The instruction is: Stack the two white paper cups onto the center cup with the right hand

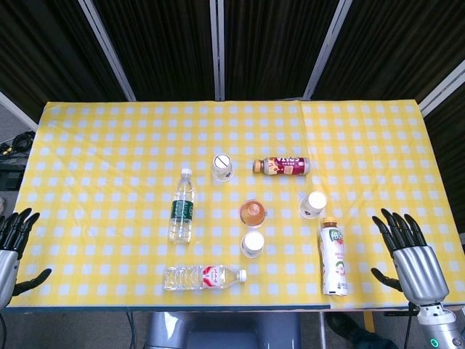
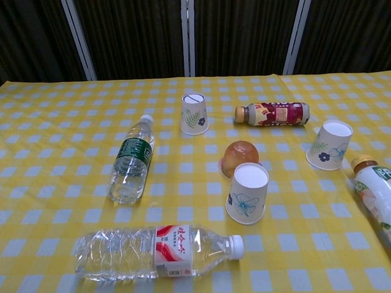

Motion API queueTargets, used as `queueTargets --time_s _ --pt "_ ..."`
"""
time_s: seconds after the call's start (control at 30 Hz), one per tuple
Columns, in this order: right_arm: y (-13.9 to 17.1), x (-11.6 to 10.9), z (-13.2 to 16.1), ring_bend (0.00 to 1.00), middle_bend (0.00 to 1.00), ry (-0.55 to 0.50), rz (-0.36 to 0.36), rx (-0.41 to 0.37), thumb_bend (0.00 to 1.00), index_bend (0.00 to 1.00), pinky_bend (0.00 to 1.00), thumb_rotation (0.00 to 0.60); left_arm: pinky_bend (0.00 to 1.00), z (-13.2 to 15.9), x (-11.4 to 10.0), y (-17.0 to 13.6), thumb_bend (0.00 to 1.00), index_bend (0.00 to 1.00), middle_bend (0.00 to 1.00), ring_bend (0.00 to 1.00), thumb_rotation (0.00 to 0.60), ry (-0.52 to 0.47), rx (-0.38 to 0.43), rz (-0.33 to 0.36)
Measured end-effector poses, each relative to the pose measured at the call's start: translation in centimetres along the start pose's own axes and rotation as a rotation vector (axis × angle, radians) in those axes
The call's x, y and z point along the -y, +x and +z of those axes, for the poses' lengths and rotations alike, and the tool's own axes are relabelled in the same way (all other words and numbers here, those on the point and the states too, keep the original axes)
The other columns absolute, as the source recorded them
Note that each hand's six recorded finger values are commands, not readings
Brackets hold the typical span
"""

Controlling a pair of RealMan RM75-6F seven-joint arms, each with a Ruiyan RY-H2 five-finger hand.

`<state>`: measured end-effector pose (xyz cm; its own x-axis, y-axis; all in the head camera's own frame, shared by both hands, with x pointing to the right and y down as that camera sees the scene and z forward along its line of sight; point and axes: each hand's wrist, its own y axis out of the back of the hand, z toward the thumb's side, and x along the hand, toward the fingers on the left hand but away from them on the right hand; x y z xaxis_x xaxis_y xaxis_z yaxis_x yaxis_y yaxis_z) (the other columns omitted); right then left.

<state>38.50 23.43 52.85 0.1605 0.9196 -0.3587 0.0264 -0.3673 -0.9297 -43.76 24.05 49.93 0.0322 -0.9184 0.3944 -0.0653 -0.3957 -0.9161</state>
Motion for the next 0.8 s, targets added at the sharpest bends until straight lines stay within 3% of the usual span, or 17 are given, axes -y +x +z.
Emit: queueTargets --time_s 0.27,0.47,0.63,0.8 --pt "-0.4 0.6 0.0 0.0 0.0 0.01 0.018 0.004 0.0 0.0 0.0 0.6 0.0 0.0 0.2 0.3 0.0 0.0 0.0 0.0 0.6 0.004 -0.002 -0.004" --pt "-2.8 0.6 0.5 0.0 0.0 0.017 0.019 -0.032 0.0 0.0 0.0 0.6 0.0 0.1 0.2 0.8 0.0 0.0 0.0 0.0 0.6 0.008 0.004 0.006" --pt "-8.4 0.5 2.3 0.0 0.01 0.028 0.056 -0.148 0.0 0.01 0.08 0.6 0.0 -0.1 0.5 1.5 0.0 0.0 0.0 0.0 0.6 0.015 -0.01 -0.002" --pt "-15.7 0.8 5.7 0.0 0.06 0.025 0.142 -0.261 0.0 0.02 0.19 0.6 0.0 -0.7 0.9 2.6 0.0 0.0 0.0 0.0 0.6 0.013 -0.047 -0.018"
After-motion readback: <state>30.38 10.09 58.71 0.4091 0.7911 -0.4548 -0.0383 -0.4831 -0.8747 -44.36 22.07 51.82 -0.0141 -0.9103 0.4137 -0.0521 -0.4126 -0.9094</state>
